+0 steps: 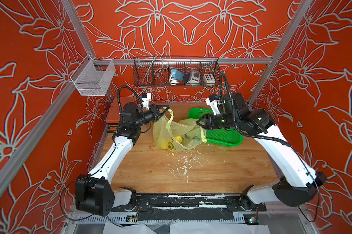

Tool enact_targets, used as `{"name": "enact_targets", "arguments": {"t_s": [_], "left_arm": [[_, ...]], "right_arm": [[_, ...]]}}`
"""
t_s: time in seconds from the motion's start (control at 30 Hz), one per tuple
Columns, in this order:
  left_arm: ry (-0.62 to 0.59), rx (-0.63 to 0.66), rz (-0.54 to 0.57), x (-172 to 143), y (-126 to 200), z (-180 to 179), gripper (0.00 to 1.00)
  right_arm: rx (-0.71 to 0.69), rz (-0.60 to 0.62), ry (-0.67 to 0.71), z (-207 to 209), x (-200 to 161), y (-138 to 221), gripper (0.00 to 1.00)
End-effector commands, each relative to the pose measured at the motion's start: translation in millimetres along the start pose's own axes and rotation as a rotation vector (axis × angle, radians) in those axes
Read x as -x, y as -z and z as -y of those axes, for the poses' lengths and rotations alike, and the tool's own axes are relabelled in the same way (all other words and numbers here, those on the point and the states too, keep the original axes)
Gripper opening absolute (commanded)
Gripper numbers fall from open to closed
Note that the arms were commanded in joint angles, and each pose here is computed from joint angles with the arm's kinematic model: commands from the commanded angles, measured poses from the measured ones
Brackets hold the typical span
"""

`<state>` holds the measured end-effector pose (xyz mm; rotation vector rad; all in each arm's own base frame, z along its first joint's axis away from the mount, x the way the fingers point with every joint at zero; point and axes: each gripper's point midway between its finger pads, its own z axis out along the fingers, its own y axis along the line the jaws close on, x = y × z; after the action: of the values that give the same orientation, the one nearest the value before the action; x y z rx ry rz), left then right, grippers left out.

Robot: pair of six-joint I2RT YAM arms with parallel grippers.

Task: Place the pears into plastic bags & tie knots
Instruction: Adjust the plastic bag at the center of the board.

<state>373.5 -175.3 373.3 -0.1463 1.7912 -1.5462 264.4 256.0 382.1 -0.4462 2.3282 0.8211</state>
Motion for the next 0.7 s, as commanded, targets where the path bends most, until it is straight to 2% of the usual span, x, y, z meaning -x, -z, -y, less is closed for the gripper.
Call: {"name": "enact_targets", "arguments": {"t_s": [0.0, 0.1, 0.27, 0.43, 0.67], "left_arm": [[-0.058, -0.102, 0.000, 1.1, 7.5, 31.2, 0.00], [-0.060, -0.111, 0.002, 0.9, 8.4, 34.3, 0.00], [-0.054, -0.108, 0.002, 0.8, 8.5, 33.9, 0.00], [-0.048, -0.098, -0.003, -0.1, 7.6, 30.2, 0.00], [-0.047, -0.095, -0.006, -1.2, 7.4, 28.1, 0.00]], "right_arm": [[-0.021, 0.058, 0.086, -13.2, 18.1, 25.3, 0.53], [0.014, 0.077, 0.126, -29.3, 31.7, 27.5, 0.60], [0.188, 0.036, 0.103, -60.4, 42.9, -11.2, 0.67], [0.290, 0.015, 0.095, -82.6, 50.2, -48.8, 0.67], [0.315, -0.049, 0.103, -96.1, 39.8, -85.1, 0.64]]}}
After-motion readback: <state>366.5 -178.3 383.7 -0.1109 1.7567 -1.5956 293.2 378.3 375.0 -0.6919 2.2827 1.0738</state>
